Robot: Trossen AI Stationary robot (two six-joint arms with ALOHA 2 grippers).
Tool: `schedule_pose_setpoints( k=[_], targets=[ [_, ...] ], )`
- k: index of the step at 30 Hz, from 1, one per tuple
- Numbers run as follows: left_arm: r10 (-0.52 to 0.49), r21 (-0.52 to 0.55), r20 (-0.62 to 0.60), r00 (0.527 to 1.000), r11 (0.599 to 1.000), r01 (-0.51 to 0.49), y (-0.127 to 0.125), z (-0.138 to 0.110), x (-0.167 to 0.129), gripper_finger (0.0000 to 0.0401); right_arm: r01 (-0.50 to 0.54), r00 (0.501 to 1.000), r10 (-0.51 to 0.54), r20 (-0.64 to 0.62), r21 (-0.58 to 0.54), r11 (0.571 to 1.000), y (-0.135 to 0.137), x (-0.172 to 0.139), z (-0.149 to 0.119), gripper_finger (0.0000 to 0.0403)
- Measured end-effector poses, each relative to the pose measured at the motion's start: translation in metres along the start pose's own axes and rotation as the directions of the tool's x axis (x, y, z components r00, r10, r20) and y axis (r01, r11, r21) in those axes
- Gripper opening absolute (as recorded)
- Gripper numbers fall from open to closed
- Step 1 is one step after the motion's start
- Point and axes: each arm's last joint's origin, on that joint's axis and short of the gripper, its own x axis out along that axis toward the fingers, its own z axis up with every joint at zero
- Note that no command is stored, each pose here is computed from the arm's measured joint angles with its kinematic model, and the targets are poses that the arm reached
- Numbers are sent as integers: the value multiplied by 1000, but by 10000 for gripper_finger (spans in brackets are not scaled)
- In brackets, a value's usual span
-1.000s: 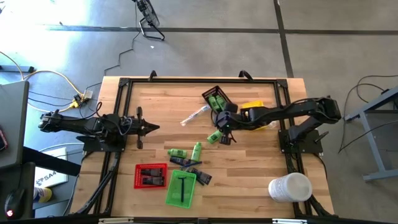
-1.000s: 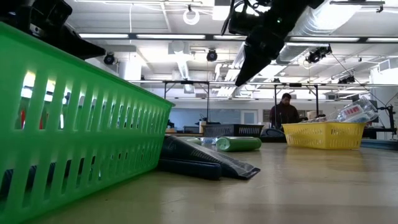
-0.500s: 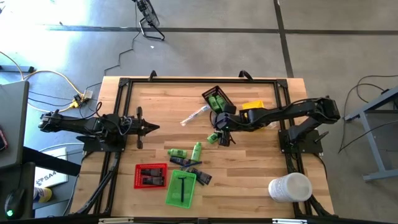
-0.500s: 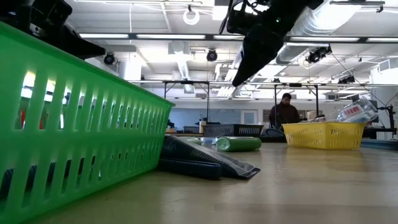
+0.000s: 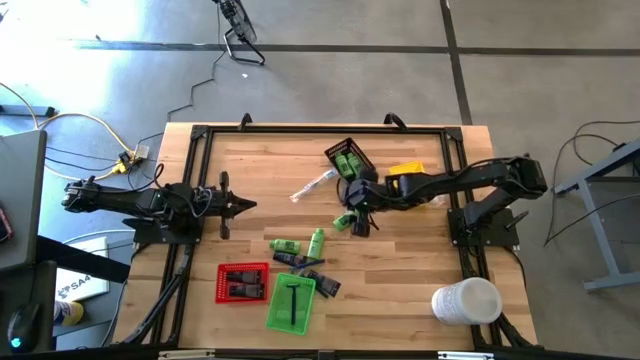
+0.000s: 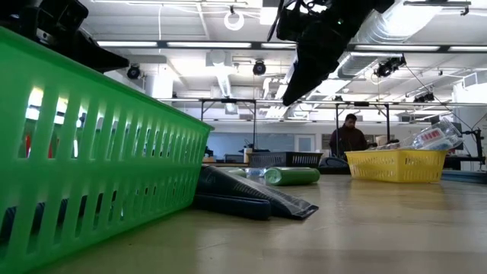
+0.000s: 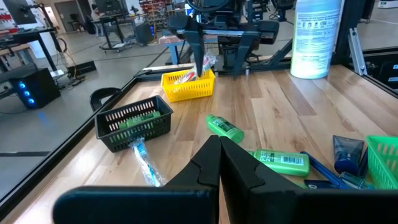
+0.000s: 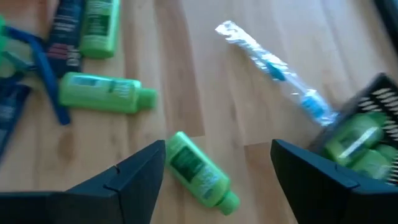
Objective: Pick & Place Travel size toiletries
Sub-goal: Put the shampoo into the black bin
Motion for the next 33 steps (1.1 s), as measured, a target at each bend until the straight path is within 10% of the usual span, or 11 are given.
schedule_pose_setpoints(
  k=[33],
  targets=[
    [0, 0, 1, 1000, 1000, 0, 0, 0, 0, 0, -127, 950, 92, -297, -98, 987, 8, 91, -37, 267]
  ],
)
